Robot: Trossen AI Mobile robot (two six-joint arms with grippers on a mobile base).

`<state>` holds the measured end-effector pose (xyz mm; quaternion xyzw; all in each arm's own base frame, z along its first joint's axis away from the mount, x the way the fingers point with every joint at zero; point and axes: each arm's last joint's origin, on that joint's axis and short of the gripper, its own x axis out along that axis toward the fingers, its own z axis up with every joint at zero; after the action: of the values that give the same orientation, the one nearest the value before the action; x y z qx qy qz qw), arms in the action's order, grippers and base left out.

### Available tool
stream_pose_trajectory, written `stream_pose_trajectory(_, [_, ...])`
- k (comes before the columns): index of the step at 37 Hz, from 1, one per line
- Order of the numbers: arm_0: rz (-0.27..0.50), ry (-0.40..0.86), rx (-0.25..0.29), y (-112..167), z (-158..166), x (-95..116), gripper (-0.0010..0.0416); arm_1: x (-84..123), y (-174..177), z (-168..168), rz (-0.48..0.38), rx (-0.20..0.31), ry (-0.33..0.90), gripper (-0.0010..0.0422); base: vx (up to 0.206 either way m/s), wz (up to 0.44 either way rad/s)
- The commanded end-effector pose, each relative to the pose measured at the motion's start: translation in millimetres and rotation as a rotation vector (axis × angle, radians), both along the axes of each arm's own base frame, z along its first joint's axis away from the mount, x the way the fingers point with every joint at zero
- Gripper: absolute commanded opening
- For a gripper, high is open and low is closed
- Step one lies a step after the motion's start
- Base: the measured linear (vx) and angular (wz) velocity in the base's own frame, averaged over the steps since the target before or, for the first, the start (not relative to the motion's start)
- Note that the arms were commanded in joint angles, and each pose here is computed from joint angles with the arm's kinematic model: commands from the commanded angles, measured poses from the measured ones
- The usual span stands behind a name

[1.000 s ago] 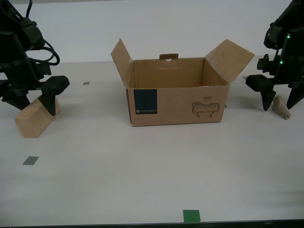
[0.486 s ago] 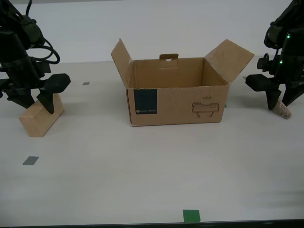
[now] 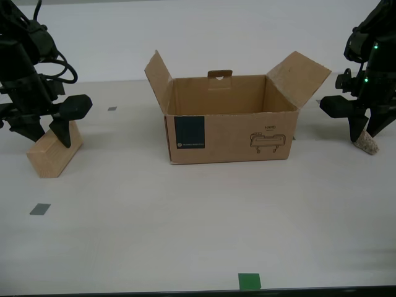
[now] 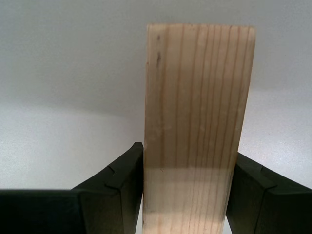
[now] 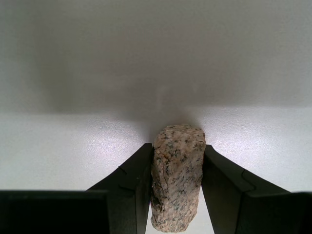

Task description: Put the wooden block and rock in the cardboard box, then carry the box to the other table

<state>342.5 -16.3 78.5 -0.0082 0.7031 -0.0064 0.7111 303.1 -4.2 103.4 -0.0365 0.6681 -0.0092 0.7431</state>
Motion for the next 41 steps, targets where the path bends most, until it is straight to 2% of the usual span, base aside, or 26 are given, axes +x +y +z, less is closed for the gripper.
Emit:
stream_pose_trajectory(1, [-0.008, 0.005, 0.0, 0, 0, 0, -0.0003, -1, 0, 0, 0.003, -0.003, 0.006, -0.0001, 0.0, 0.0])
stream_pose_trajectory(8, [-0.014, 0.015, 0.0, 0, 2, -2, 0.0, -2, 0, 1, 0.001, -0.004, 0.028, -0.0001, 0.0, 0.0])
stream_pose_trajectory(16, [-0.015, 0.041, 0.001, 0, 3, -5, -0.0001, 0, -2, 6, -0.005, -0.062, 0.047, -0.0001, 0.0, 0.0])
stream_pose_trajectory(26, [-0.018, 0.044, 0.001, 1, 6, -6, -0.0001, 9, -2, 24, -0.019, -0.061, -0.001, -0.0001, 0.0, 0.0])
stream_pose_trajectory(34, [-0.023, -0.02, -0.001, 0, 27, -5, -0.0001, 11, -2, 48, -0.03, -0.06, -0.083, -0.0001, 0.0, 0.0])
stream_pose_trajectory(41, [-0.027, -0.095, -0.003, 1, 59, -10, -0.0001, 10, -2, 72, -0.032, -0.059, -0.136, -0.0001, 0.0, 0.0])
